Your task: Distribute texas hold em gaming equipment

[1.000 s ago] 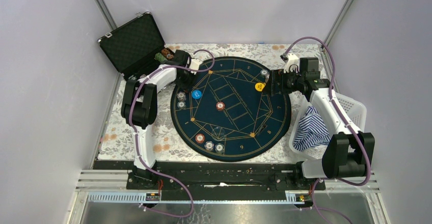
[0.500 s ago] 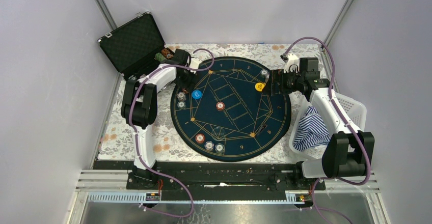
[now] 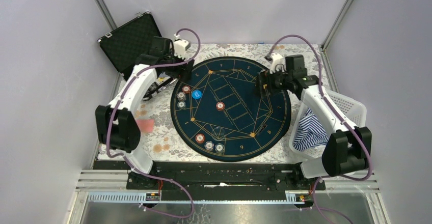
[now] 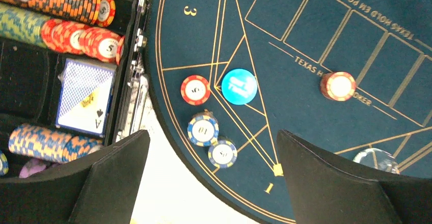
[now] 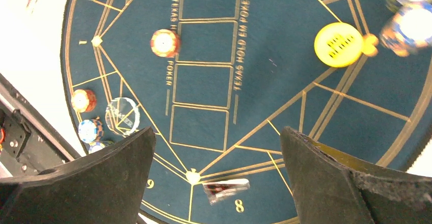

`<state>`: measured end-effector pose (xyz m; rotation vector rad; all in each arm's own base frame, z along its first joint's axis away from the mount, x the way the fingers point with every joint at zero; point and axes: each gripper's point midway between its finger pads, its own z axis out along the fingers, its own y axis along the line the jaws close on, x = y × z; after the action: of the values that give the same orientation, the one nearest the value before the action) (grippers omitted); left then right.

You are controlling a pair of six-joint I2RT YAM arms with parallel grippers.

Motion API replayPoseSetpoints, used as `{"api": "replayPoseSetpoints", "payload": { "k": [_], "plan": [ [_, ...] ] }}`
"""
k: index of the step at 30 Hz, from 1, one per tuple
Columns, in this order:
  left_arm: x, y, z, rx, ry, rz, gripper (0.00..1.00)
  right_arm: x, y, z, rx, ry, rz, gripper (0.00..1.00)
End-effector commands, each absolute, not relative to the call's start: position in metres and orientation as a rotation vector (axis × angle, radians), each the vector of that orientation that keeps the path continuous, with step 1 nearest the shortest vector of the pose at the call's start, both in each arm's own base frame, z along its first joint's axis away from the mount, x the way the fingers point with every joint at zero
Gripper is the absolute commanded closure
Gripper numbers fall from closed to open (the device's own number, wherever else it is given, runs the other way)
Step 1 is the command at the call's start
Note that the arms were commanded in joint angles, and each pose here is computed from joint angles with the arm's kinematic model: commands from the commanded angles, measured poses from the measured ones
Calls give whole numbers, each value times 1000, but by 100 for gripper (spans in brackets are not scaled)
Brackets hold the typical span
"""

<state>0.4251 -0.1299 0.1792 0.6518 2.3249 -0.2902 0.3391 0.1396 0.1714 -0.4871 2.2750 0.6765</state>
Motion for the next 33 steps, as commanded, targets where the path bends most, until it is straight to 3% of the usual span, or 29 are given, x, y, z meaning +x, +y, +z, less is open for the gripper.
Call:
{"api": "replayPoseSetpoints", "payload": {
  "k": [1, 18, 33],
  "plan": [
    [397, -119, 199, 561, 2318, -396, 1, 350, 175, 185, -655, 2232, 617, 0],
    [367, -83, 209, 370, 2288, -478, 1, 367, 302, 102, -999, 2326, 446, 1],
    [371, -87, 206, 359, 2291, -528, 1, 362, 336, 47, -1067, 2405, 384, 19]
  ]
}}
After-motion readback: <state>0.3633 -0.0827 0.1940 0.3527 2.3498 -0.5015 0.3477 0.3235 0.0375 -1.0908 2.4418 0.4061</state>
